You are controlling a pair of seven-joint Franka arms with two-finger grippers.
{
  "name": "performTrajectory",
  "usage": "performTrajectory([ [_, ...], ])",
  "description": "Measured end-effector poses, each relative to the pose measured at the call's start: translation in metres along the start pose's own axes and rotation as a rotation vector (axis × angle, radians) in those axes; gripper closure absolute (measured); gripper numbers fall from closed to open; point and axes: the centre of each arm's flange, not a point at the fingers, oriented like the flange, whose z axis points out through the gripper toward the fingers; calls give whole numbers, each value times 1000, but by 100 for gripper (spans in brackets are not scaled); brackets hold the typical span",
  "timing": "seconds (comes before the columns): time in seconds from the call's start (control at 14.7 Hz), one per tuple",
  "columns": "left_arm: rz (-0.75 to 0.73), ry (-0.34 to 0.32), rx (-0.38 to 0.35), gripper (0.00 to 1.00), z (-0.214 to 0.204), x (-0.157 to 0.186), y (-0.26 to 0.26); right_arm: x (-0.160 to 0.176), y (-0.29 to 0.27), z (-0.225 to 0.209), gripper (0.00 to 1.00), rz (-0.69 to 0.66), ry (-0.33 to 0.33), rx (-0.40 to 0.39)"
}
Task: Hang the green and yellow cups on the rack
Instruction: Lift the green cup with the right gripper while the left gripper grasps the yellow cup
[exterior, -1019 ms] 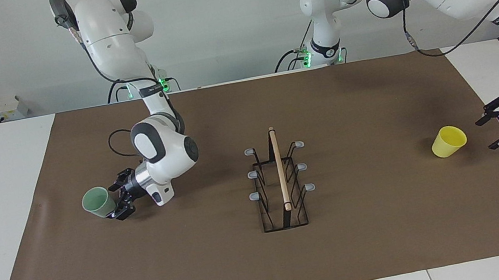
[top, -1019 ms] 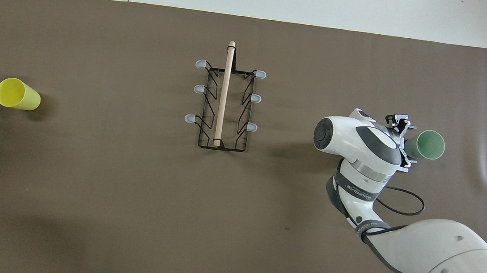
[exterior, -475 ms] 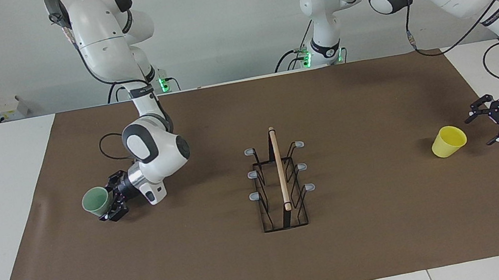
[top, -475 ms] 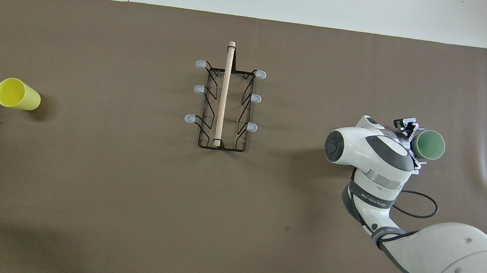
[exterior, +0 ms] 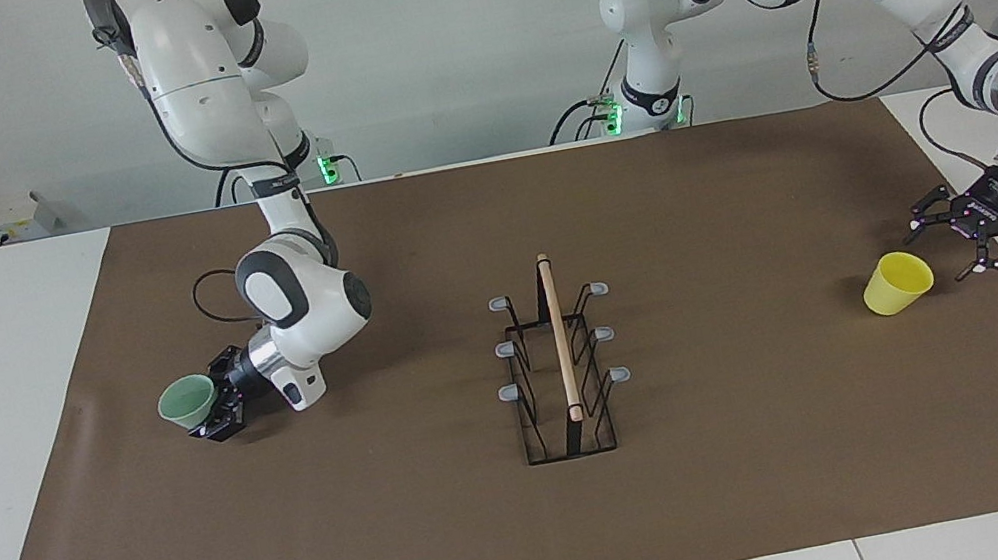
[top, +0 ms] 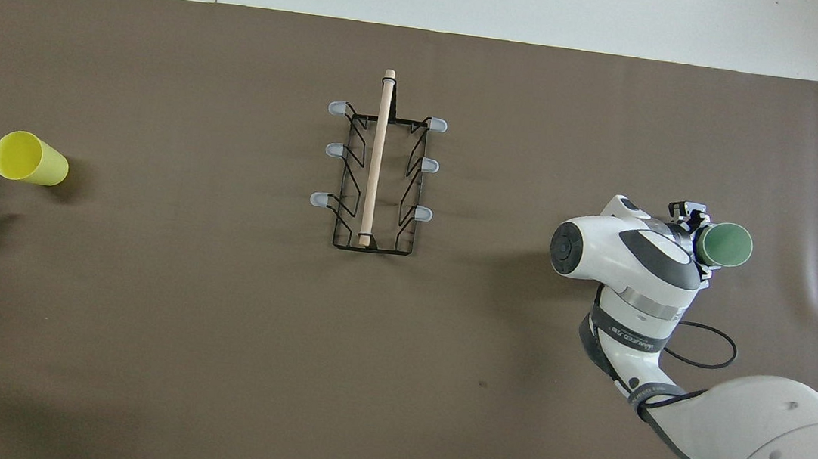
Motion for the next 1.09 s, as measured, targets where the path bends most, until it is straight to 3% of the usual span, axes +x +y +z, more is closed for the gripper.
performTrajectory([
  [0.2,-35,-29,-42,0,8,7,-14,-2,3,-9,32,41,14,-2],
  [0.54,-87,-94,-73,0,37,0,-30,-37,25,-47,32,213,164,113],
  [0.75,-114,-126,-108,0,45,-5,-38,-81,31,-76,32,335,318,215],
  [1.09,-175,-102,-167,0,66,-20,-31,-137,27,-132,32,501,605,357],
])
